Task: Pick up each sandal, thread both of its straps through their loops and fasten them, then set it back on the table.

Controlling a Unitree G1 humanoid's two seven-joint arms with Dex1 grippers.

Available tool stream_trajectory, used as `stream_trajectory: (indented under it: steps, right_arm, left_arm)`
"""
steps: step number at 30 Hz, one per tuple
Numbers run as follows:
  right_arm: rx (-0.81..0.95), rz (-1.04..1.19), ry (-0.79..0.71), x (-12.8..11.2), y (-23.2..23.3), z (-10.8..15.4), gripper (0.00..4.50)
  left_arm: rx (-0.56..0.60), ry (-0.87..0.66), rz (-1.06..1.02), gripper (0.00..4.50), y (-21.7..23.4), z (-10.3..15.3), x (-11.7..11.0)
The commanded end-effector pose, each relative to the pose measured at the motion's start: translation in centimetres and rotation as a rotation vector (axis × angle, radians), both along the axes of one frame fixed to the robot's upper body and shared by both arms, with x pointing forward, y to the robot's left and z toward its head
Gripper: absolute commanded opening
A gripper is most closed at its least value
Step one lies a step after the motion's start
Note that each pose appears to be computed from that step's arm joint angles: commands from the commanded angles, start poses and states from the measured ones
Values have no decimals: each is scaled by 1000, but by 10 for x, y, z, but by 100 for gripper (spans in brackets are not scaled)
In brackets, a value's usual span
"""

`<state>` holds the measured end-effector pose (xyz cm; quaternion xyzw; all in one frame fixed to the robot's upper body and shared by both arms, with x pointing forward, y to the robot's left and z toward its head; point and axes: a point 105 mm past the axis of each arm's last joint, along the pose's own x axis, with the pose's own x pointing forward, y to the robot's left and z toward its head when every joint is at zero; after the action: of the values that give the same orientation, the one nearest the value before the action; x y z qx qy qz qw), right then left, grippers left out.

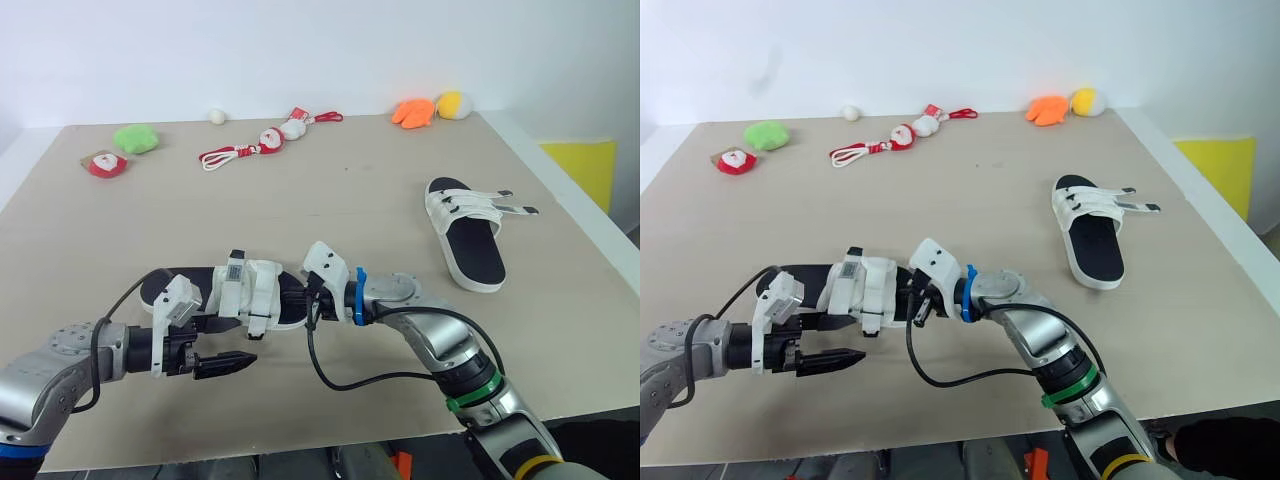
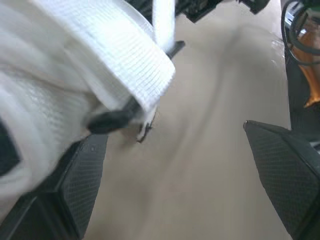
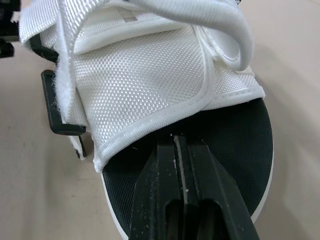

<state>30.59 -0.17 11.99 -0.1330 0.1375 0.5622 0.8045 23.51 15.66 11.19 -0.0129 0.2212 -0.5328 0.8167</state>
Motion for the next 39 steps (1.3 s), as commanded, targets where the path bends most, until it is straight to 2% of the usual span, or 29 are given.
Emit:
stream_trajectory:
  steps: [1,12,13,14,16,17,18,19,21,27,33,39]
  right_arm:
    - [-20,-4,8,-1,-1,-4,0]
    - [-14,-8,7,-2,-1,-3,0]
    - [-15,-7,7,-2,-1,-3,0]
    - [-15,-7,8,-2,-1,-3,0]
    - [-14,-6,8,-2,0,-4,0]
    - [-14,-6,8,-2,0,-4,0]
    - [-14,-6,7,-2,0,-4,0]
    - [-13,-6,7,-2,0,-4,0]
    - [-12,-5,7,-2,1,-4,0]
    - [-12,-4,9,-3,1,-4,0]
    - [-11,-7,13,-4,-1,-6,0]
    - [-9,4,21,-8,2,-8,0]
  left_arm:
    - [-7,-28,1,446,-8,-2,8]
    - [-31,6,-23,446,-23,-8,6]
    - [-30,8,-20,394,-23,-8,6]
    - [-30,9,-18,364,-23,-9,6]
    - [-32,14,-15,278,-23,-9,6]
    - [-33,15,-15,218,-23,-9,6]
    - [-34,15,-14,183,-23,-9,7]
    - [-36,15,-12,110,-23,-9,7]
    - [-38,18,-13,12,-23,-8,7]
    - [-39,49,-52,4,-24,-8,-4]
    - [-1,150,-186,4,-22,-13,-44]
    - [33,192,-240,4,-23,-17,-66]
